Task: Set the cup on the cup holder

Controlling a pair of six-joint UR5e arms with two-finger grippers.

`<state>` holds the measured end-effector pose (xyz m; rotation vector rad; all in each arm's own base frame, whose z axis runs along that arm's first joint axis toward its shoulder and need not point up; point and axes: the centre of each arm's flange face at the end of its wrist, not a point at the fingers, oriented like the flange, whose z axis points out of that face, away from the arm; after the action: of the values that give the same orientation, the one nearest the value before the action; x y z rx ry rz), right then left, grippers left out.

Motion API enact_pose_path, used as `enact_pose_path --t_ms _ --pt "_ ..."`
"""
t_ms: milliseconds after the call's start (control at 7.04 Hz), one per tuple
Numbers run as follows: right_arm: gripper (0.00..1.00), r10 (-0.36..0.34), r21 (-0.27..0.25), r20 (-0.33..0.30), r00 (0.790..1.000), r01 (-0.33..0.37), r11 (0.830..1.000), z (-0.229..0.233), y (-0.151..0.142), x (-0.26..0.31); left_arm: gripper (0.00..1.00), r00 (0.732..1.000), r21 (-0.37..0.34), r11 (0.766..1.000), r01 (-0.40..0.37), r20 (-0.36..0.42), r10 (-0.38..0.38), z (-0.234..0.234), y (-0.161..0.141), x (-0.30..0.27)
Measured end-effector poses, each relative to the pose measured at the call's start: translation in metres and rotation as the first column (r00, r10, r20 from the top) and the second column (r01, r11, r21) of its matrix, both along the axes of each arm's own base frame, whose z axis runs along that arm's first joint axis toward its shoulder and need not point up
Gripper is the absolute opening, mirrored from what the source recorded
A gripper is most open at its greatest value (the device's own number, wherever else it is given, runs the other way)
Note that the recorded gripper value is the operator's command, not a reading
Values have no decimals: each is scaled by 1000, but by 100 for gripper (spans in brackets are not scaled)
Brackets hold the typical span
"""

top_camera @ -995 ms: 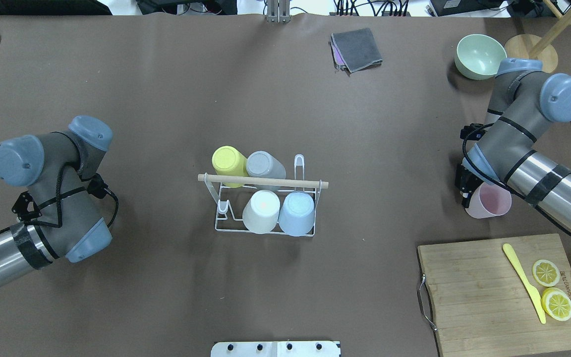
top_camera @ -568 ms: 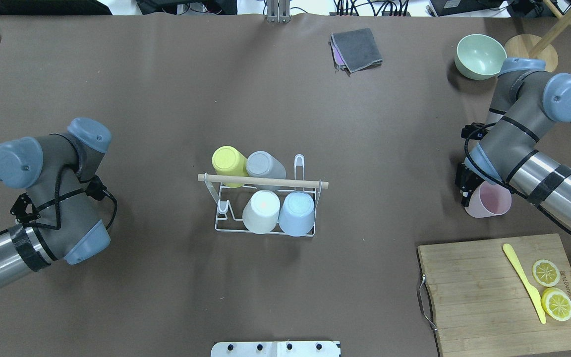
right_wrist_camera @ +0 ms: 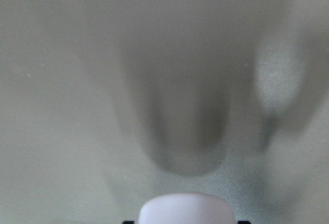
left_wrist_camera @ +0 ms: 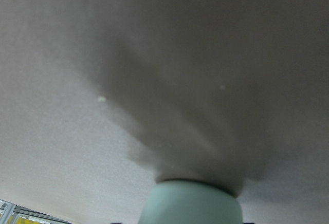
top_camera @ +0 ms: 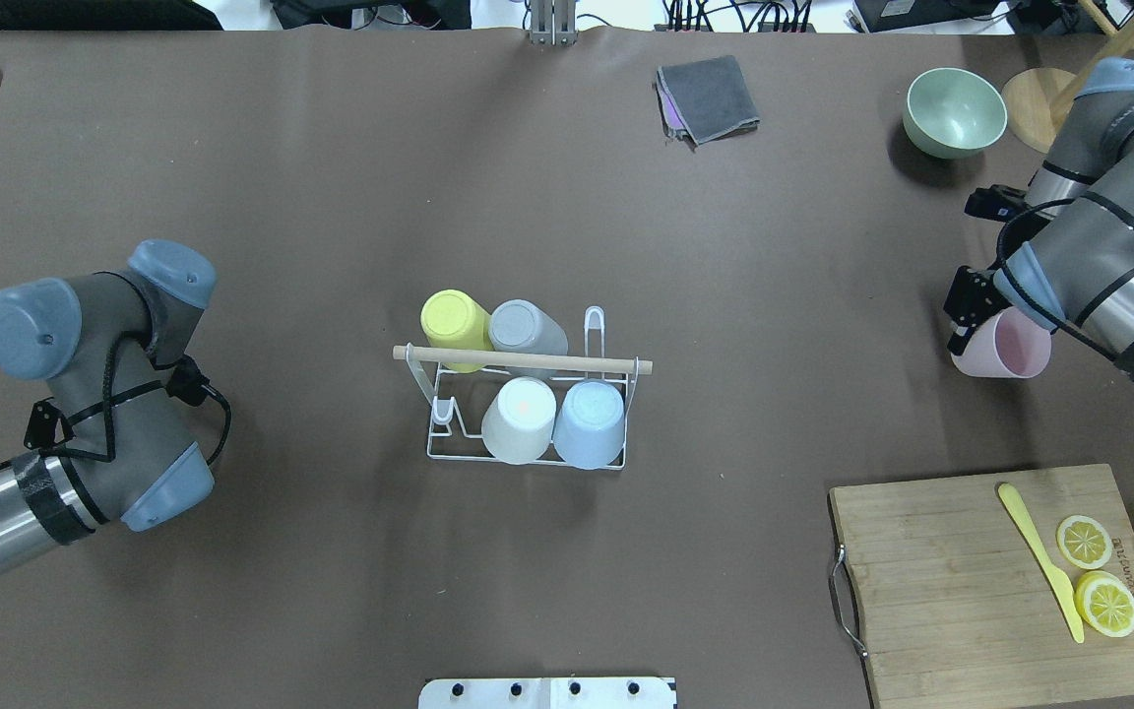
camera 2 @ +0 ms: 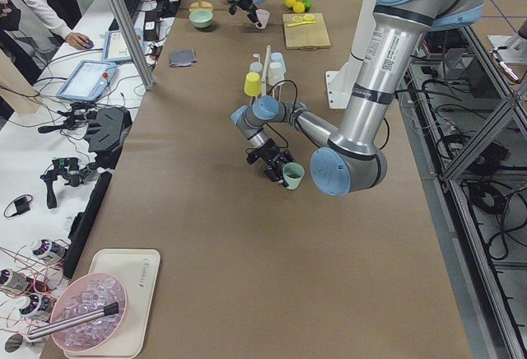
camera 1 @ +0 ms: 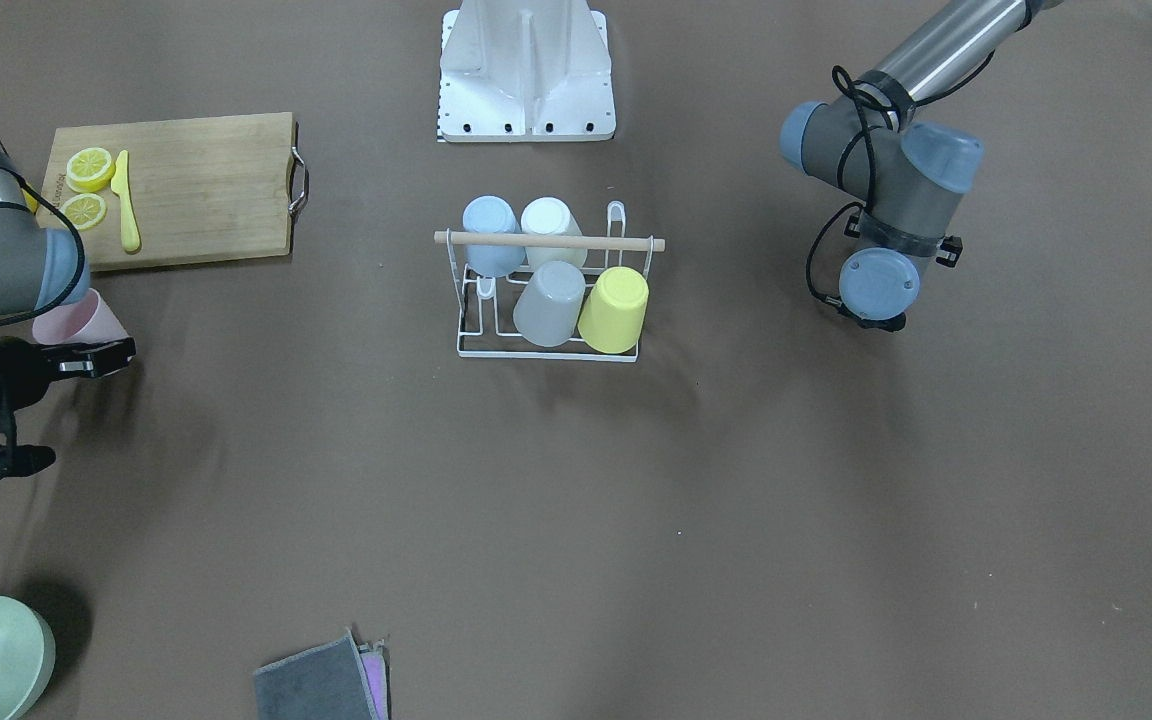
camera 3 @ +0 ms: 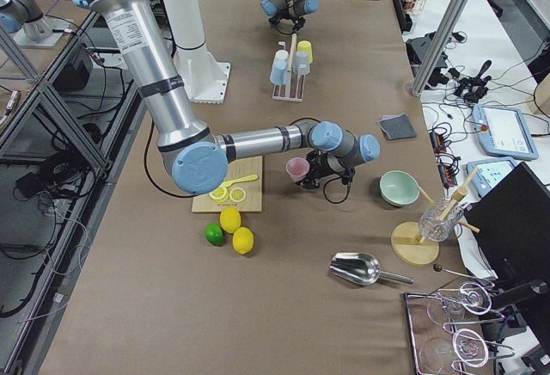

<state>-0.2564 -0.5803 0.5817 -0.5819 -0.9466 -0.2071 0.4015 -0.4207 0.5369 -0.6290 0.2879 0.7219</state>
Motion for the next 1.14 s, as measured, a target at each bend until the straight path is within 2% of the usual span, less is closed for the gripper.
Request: enact_pose_path --t_ms 142,426,568,710,995,1137 --pt "38 44 32 37 998 -45 998 -13 -11 22 66 1000 4 1000 5 -7 -5 -4 -1 -2" --pt "38 107 77 109 988 -116 990 -45 -22 53 55 999 17 1000 25 -24 -24 -14 -7 -10" --pt "38 124 91 149 981 -138 986 -54 -22 60 54 999 18 999 42 -29 -41 -17 -12 -16" --pt "38 132 106 202 970 -155 982 -55 -20 62 46 997 14 998 65 -33 -65 -20 -20 -23" --pt "38 138 124 327 935 -187 975 -58 -15 64 44 988 21 989 144 -54 -143 -34 -51 -52" --pt "38 140 128 403 904 -207 970 -64 -16 68 44 979 36 980 194 -76 -191 -44 -71 -74"
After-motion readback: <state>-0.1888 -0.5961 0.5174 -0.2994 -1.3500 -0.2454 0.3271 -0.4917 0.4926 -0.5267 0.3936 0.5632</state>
